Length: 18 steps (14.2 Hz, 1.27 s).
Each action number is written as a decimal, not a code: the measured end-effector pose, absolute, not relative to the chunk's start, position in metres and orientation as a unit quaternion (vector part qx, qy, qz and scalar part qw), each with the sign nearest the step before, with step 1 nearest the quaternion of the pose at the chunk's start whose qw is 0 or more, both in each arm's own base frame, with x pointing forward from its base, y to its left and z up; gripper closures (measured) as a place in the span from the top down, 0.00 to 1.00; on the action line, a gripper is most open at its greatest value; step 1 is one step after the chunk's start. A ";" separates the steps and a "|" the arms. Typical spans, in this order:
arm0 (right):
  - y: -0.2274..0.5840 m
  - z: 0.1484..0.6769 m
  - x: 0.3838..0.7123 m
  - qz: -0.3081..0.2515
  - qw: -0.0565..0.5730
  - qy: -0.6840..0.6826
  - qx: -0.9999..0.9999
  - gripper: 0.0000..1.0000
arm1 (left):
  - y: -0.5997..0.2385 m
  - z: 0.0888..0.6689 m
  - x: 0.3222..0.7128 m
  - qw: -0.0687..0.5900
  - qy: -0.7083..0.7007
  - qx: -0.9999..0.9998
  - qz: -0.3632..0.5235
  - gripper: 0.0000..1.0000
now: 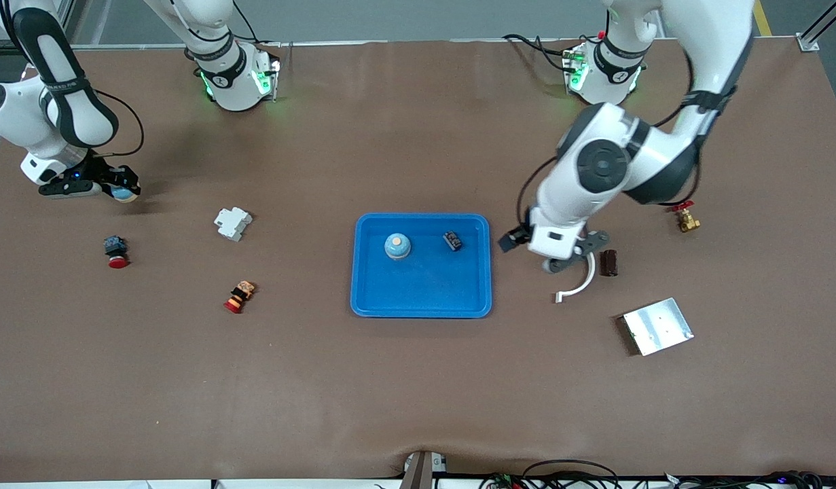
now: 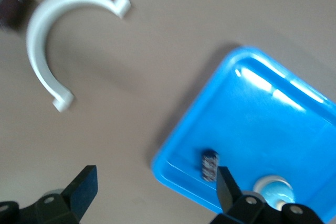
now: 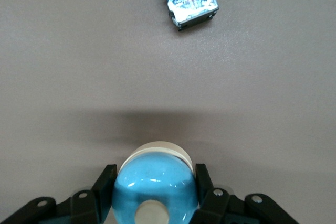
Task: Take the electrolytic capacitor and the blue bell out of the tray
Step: 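Move the left gripper to the second capacitor while the right gripper carries the bell, then grasp the second capacitor while the right gripper releases the bell by the button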
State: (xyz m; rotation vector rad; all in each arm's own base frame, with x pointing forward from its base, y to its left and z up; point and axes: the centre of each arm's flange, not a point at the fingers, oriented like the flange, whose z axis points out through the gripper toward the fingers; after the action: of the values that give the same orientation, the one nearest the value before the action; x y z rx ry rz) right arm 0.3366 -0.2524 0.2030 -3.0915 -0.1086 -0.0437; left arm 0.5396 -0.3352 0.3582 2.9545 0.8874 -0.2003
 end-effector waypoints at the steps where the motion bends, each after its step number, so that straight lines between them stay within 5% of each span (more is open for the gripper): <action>1: -0.252 0.202 0.336 -0.014 0.024 -0.035 -0.999 0.65 | -0.356 0.350 0.533 0.025 0.302 0.951 -0.068 1.00; 13: -0.251 0.171 0.332 -0.008 0.020 -0.022 -1.000 0.65 | -0.435 0.233 0.503 0.025 0.379 0.924 -0.046 1.00; 17: -0.236 0.164 0.347 -0.006 0.027 -0.042 -0.999 0.99 | -0.439 0.211 0.510 0.039 0.397 0.915 -0.054 1.00; 18: -0.231 0.164 0.351 -0.003 0.033 -0.050 -0.998 1.00 | -0.440 0.206 0.511 0.039 0.398 0.915 -0.055 1.00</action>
State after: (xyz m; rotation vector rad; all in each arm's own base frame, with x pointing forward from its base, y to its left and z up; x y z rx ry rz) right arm 0.3514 -0.2305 0.1639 -3.0710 -0.1538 -0.0099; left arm 0.5112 -0.4396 0.2063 2.8048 1.2196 -0.1672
